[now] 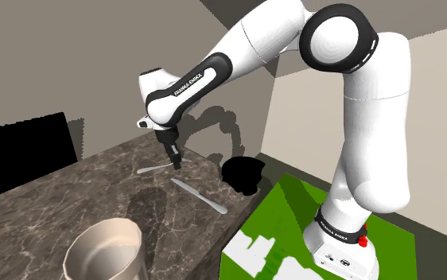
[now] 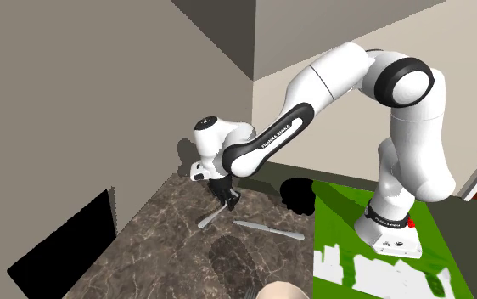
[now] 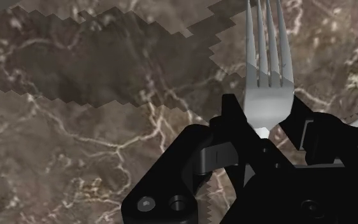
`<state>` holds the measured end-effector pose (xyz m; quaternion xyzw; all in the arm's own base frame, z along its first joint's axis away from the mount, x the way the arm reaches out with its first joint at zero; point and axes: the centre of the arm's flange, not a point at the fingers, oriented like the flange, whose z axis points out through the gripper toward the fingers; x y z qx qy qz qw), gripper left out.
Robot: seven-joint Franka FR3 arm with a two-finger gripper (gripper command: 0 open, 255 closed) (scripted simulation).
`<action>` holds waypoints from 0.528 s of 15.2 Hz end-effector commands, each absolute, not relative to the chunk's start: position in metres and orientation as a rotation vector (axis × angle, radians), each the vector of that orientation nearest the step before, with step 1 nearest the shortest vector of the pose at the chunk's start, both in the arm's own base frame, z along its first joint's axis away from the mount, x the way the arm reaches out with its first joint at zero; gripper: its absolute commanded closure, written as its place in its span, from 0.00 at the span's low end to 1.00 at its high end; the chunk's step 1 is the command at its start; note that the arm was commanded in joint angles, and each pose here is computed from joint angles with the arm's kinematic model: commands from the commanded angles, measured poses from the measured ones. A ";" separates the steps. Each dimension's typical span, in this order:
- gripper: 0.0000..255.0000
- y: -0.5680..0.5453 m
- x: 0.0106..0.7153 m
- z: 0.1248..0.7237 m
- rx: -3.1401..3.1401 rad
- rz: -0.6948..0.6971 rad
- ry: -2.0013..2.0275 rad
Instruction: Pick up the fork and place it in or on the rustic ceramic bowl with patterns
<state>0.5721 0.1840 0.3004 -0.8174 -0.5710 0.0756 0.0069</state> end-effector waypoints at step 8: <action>1.00 0.184 0.572 0.327 -2.557 0.237 -1.786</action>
